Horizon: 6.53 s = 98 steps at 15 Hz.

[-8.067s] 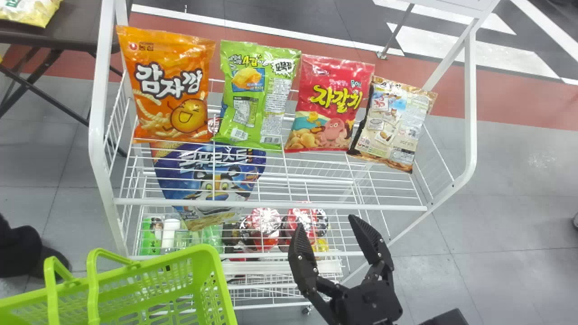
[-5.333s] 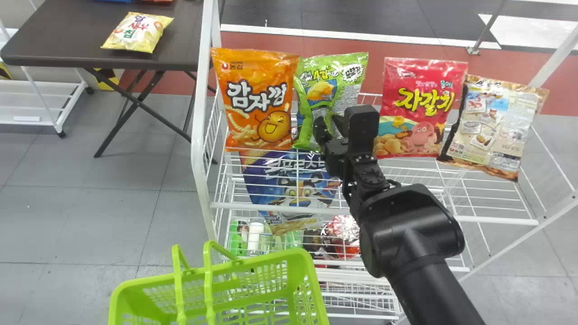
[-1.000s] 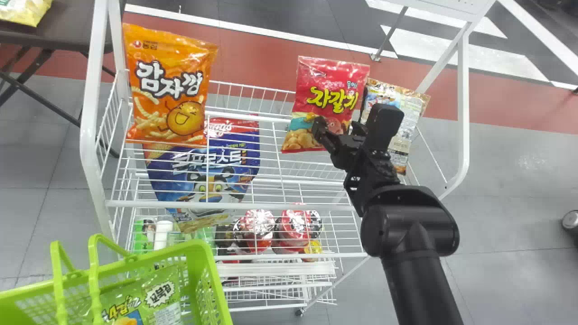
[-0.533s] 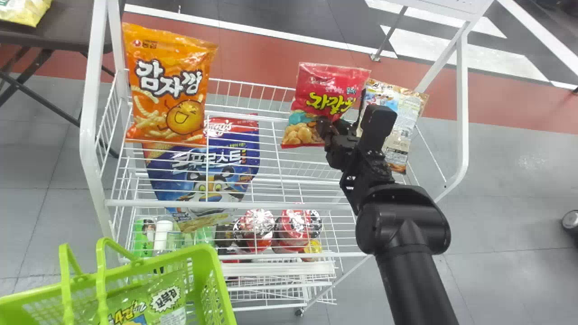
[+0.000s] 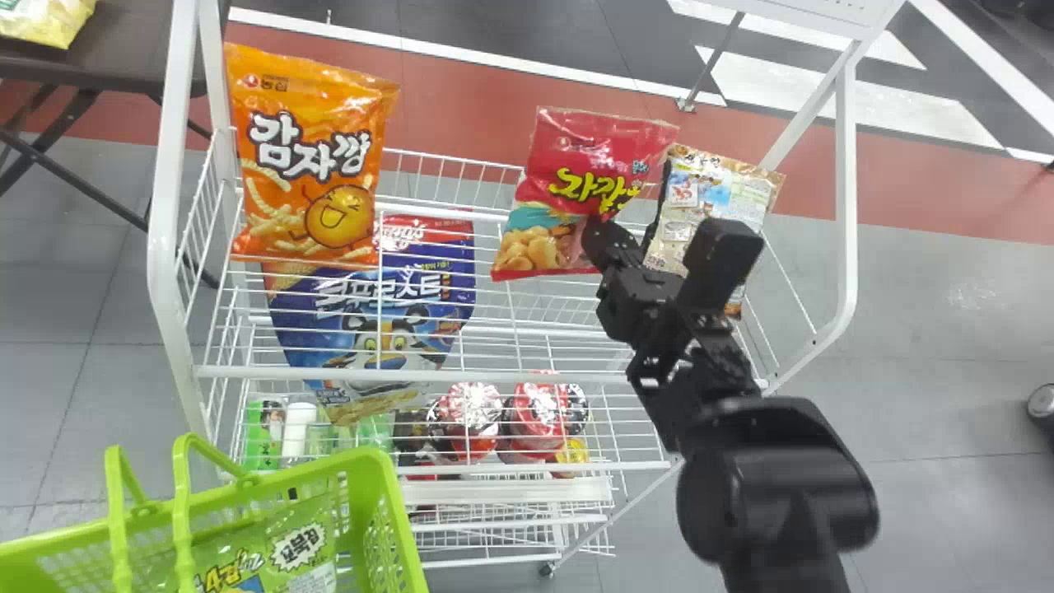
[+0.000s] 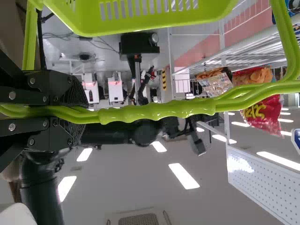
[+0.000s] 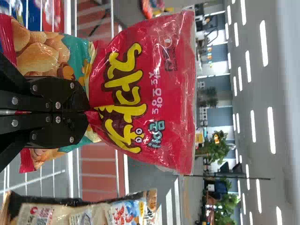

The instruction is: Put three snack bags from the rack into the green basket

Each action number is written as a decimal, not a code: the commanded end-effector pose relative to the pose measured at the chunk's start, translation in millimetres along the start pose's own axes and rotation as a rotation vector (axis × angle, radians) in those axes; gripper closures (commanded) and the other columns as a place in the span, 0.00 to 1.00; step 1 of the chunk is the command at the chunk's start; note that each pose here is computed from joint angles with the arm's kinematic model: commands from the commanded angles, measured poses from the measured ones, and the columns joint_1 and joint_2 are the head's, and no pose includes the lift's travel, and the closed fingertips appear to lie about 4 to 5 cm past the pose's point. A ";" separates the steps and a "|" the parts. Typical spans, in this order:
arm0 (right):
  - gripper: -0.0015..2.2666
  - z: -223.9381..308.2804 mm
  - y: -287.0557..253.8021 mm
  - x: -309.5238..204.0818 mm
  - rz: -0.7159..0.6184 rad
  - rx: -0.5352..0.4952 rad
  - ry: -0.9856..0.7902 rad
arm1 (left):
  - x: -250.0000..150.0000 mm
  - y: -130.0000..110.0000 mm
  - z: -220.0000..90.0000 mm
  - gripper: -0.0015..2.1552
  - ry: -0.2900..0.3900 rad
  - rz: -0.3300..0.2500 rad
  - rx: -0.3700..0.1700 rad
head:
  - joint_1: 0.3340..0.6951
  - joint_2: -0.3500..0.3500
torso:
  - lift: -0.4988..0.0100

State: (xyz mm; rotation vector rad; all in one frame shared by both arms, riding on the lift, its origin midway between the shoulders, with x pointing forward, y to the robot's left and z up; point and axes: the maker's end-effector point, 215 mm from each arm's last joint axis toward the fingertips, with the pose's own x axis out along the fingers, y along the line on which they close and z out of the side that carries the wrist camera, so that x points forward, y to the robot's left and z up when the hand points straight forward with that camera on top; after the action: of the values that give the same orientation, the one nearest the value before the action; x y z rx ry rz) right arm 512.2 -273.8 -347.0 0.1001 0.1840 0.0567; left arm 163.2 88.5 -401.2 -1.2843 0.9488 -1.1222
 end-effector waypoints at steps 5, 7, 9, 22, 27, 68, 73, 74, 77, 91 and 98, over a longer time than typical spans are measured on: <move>0.99 -39.0 114.4 -100.6 0.248 0.141 0.210 | -2.5 2.6 3.6 1.00 -0.009 -0.005 -0.008 | 1.00 0.16 | 0.98; 0.99 -83.9 165.0 -128.5 0.367 0.175 0.381 | -5.9 4.3 5.2 1.00 -0.022 -0.003 -0.014 | 1.00 0.25 | 0.98; 0.99 -115.6 202.6 -155.1 0.454 0.189 0.513 | -5.6 4.0 6.6 1.00 -0.023 -0.005 -0.009 | 1.00 0.37 | 0.98; 0.01 -195.9 260.8 -240.7 0.642 0.187 0.894 | -8.4 -0.2 8.6 1.00 -0.030 -0.011 -0.003 | 1.00 0.98 | 0.98; 0.02 -101.7 104.4 -118.5 0.279 0.135 0.594 | -10.6 -3.9 2.3 1.00 -0.030 -0.008 -0.001 | 1.00 0.59 | 0.98; 0.99 -31.8 121.6 -95.6 0.239 0.017 0.344 | -25.5 8.5 13.0 1.00 -0.076 0.007 -0.009 | 1.00 0.17 | 0.98; 0.99 -101.1 230.3 -176.7 0.498 0.051 0.654 | -31.3 8.0 17.1 1.00 -0.094 0.008 -0.006 | 1.00 0.58 | 0.98; 0.99 -105.5 244.0 -185.5 0.531 0.058 0.671 | -31.8 7.2 17.5 1.00 -0.095 0.006 -0.005 | 1.00 0.64 | 0.98; 0.99 -131.3 272.0 -209.4 0.609 0.099 0.759 | -29.2 5.9 18.9 1.00 -0.092 0.000 -0.001 | 1.00 0.85 | 0.98; 0.01 -134.1 273.2 -218.0 0.709 0.188 0.750 | -26.5 3.0 16.6 1.00 -0.084 -0.006 -0.001 | 1.00 1.00 | 0.98; 0.03 -11.9 122.2 -88.8 0.286 -0.051 0.028 | -27.8 4.4 17.2 1.00 -0.087 -0.004 -0.003 | 1.00 0.53 | 0.98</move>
State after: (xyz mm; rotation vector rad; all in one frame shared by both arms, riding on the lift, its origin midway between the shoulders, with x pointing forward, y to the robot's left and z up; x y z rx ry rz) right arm 402.4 -133.9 -345.7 0.1399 0.3455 0.4020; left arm 174.1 118.7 -407.6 -1.3217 0.8892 -1.0537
